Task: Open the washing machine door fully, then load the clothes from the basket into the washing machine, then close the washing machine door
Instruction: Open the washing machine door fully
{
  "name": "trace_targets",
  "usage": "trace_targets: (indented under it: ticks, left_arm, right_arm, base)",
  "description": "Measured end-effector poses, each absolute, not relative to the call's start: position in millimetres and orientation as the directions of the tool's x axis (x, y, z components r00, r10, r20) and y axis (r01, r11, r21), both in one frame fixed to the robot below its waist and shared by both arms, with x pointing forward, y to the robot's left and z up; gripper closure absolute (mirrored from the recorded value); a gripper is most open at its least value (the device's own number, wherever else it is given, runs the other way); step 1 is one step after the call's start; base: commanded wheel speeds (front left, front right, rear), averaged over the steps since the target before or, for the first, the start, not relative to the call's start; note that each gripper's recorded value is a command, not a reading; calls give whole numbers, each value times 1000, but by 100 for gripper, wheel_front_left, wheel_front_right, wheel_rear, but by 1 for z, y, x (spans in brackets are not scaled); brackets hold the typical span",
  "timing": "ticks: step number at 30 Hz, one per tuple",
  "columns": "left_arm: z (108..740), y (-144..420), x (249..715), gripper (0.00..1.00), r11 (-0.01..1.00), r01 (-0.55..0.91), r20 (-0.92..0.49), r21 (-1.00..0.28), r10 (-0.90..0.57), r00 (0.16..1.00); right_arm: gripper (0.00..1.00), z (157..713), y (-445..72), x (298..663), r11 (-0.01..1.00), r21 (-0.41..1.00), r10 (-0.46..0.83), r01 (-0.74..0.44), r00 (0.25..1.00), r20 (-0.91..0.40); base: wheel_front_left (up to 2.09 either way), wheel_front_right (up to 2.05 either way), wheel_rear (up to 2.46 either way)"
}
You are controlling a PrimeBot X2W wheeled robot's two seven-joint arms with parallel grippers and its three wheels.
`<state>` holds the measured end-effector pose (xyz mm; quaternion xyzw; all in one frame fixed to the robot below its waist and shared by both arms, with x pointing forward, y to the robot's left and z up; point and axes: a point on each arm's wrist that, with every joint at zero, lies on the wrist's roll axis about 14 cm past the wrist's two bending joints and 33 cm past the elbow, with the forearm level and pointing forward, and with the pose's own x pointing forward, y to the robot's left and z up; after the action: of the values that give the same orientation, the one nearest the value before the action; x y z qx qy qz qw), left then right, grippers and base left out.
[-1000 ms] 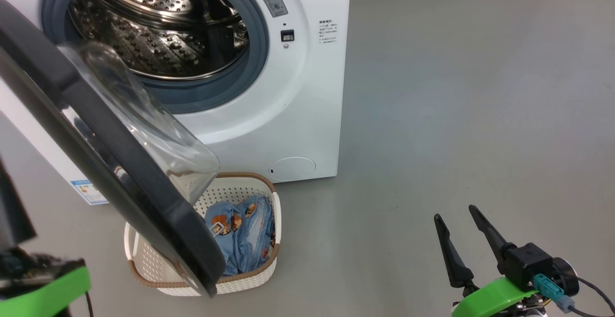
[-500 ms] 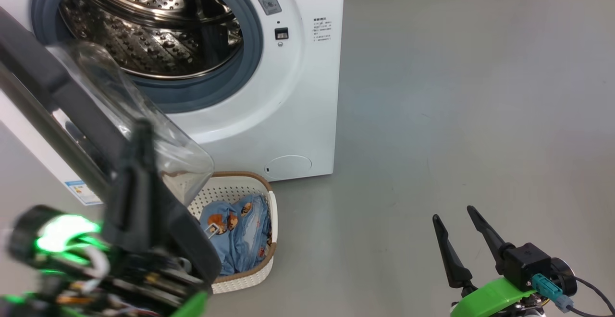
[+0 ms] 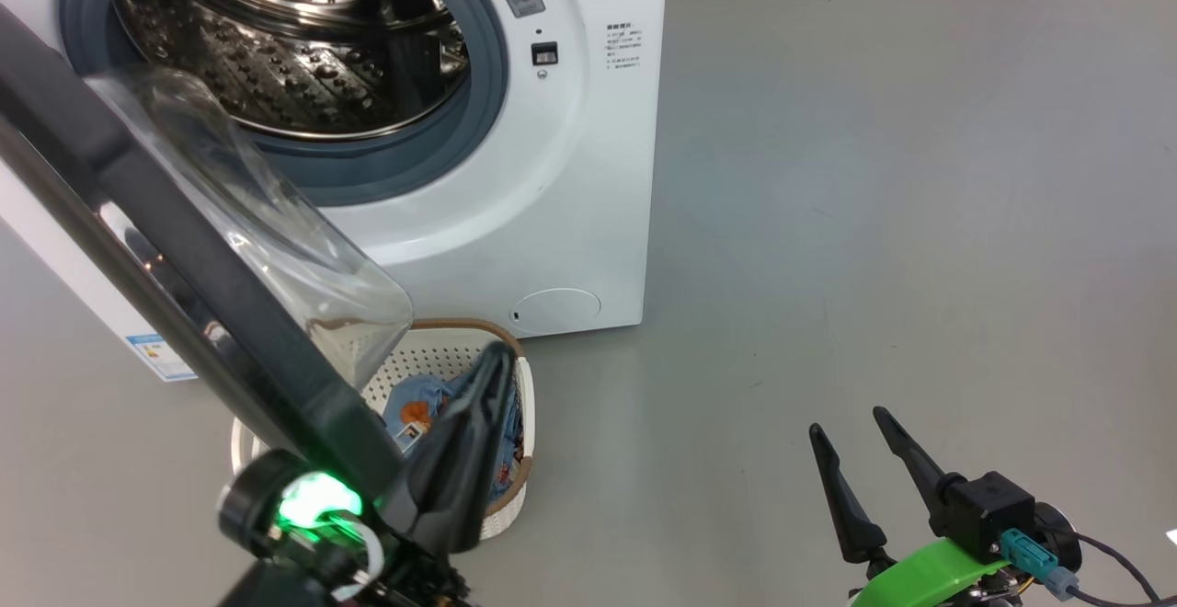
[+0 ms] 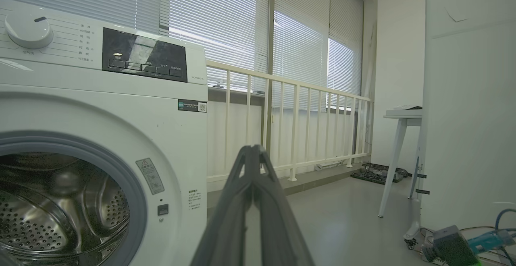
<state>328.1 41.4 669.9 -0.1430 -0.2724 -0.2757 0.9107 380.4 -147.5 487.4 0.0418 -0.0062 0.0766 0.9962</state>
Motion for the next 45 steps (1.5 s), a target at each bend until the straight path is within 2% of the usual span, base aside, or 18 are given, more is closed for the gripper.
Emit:
trace_targets:
  ticks: [11,26,45]
  left_arm:
    - [623,27,332,100,795,586,444,-158,-472,761]
    - [550,42,340,100,836,493,231,-242,-444,866]
    - [533,54,367,100,860,447,183,-247,-412,893]
  right_arm:
    - [0,484,-146,381,984,84,156,-156,988,10]
    - [0,481,-143,380,982,87,166,-165,986,-2]
    - [0,473,-153,384,986,103,134,-131,991,-23]
  base:
    - [0,0,0]
    - [0,0,0]
    - [0,0,0]
